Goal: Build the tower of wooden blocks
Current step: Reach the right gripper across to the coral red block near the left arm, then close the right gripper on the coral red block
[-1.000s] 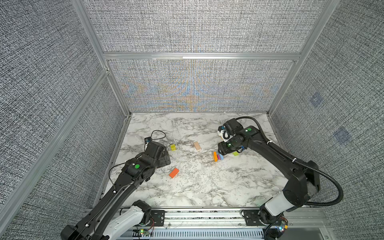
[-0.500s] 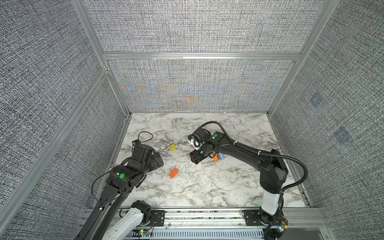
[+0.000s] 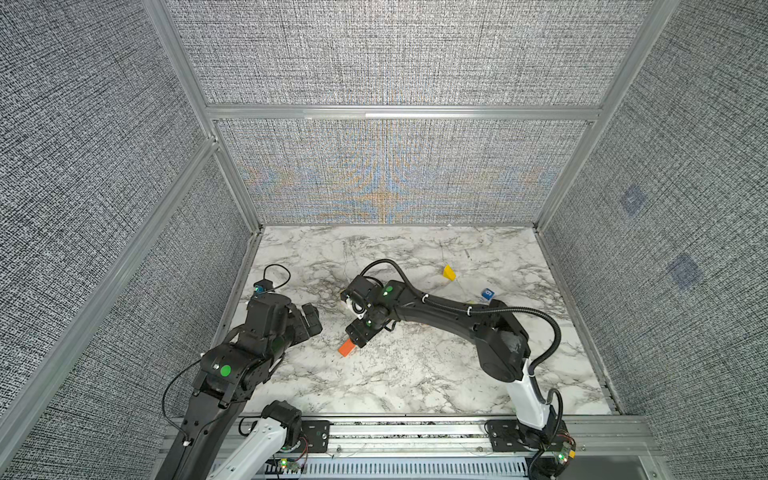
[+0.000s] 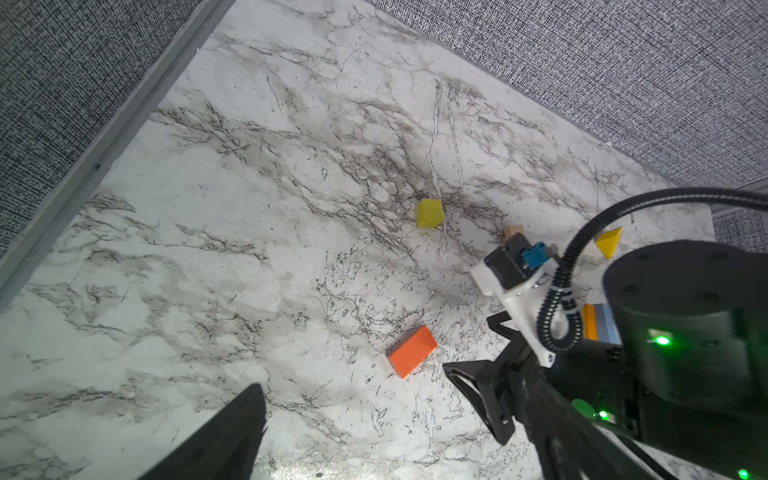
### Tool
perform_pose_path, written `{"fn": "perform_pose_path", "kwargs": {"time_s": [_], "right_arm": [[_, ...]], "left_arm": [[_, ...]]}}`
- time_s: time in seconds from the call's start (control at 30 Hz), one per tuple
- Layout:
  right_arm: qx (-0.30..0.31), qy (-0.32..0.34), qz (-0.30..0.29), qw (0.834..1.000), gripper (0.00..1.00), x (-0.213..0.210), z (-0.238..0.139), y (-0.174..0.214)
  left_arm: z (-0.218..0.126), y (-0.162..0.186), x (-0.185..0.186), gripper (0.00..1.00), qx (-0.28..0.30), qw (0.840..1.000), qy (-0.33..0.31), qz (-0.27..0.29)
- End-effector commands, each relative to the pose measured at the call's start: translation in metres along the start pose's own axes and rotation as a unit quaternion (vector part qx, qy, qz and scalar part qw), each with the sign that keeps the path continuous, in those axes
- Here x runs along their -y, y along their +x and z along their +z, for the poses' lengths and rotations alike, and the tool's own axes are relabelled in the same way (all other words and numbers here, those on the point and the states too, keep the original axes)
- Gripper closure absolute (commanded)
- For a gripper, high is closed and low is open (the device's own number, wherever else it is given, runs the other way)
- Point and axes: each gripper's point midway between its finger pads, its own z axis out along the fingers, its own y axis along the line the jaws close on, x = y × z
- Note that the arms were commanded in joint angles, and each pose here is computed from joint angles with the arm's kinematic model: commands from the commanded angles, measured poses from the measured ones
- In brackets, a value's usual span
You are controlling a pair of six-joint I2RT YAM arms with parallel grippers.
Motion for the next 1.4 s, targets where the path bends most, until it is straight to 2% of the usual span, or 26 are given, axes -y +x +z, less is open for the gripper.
{"fn": "perform_pose_path", "kwargs": {"time_s": [0.0, 0.33, 0.77, 0.93, 1.13, 1.37], "right_arm": [[0.004, -0.010, 0.004, 1.000, 0.12, -0.009, 0.007, -0.007], [-0.011, -0.019, -0.012, 1.000, 0.12, -0.032, 0.032, -0.013], [-0.036, -0.004, -0.008, 0.999, 0.13, -0.031, 0.052, -0.002], [-0.044, 0.008, -0.012, 0.999, 0.17, -0.033, 0.056, -0.003], [-0.048, 0.026, -0.021, 0.998, 0.28, -0.033, 0.056, -0.002], [-0.066, 0.042, -0.032, 0.996, 0.28, -0.034, 0.060, 0.007]], "left_arm": [[-0.004, -0.005, -0.004, 0.01, 0.009, 1.000, -0.013, 0.014], [-0.003, -0.009, -0.002, 0.01, 0.021, 0.999, -0.010, 0.022], [-0.002, -0.007, -0.002, 0.01, 0.024, 0.999, -0.002, 0.026], [-0.005, -0.006, -0.004, 0.01, 0.026, 0.999, 0.000, 0.026], [-0.010, -0.004, -0.008, 0.01, 0.030, 0.999, -0.002, 0.024], [-0.016, -0.003, -0.011, 0.01, 0.033, 0.999, -0.002, 0.023]]}}
